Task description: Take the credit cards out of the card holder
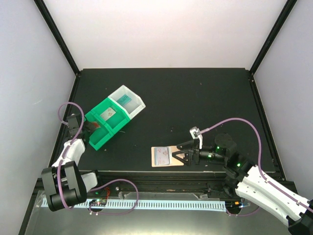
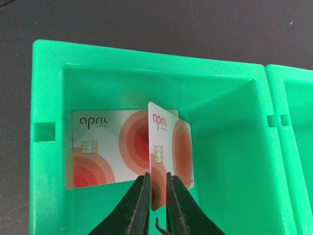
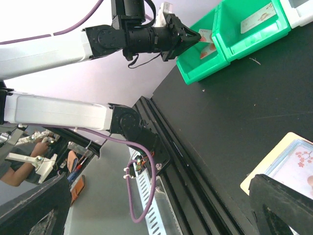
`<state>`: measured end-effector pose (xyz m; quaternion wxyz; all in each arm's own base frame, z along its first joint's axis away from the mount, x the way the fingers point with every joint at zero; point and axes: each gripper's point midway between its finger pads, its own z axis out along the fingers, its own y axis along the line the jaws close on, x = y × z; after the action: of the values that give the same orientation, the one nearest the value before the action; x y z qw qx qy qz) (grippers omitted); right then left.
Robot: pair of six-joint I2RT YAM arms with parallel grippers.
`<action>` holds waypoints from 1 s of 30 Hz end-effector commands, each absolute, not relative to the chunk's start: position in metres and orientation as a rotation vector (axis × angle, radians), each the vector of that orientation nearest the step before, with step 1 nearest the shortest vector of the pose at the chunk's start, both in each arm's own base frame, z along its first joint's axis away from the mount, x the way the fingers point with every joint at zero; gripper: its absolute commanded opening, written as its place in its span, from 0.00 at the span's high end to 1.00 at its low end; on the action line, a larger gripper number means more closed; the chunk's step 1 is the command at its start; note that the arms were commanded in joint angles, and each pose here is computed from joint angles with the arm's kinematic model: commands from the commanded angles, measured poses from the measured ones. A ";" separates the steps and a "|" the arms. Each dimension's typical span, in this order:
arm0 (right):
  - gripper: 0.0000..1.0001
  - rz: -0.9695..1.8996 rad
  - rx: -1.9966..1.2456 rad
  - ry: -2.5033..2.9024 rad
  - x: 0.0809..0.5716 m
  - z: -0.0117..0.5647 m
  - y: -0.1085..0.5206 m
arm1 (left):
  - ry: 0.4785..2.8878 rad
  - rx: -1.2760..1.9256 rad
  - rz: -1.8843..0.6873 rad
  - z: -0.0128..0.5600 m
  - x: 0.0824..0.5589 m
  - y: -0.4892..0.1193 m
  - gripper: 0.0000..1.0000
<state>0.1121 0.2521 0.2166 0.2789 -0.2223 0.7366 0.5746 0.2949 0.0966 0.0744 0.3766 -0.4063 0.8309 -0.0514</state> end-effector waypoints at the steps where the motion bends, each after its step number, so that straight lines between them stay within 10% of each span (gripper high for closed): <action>1: 0.00 1.550 -0.620 1.957 0.109 0.218 0.253 | 2.097 -1.037 -0.094 0.087 0.300 0.106 0.86; 6: 0.00 1.535 -0.597 1.974 0.111 0.213 0.251 | 2.077 -1.064 -0.056 0.098 0.297 0.112 0.82; 18: 0.00 1.507 -0.550 2.029 0.117 0.208 0.251 | 2.058 -1.007 -0.143 0.146 0.296 0.098 0.37; 23: 0.00 1.469 -0.496 2.106 0.123 0.195 0.250 | 2.114 -0.823 -0.416 0.166 0.303 0.054 0.02; 30: 0.00 1.349 -0.371 2.200 0.139 0.178 0.241 | 2.209 -0.619 -0.740 0.170 0.297 -0.001 0.01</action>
<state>0.1272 0.2467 0.1819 0.2545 -0.1698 0.7934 0.5262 0.3009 0.0404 0.1541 0.3856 -0.3100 0.8480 -0.1899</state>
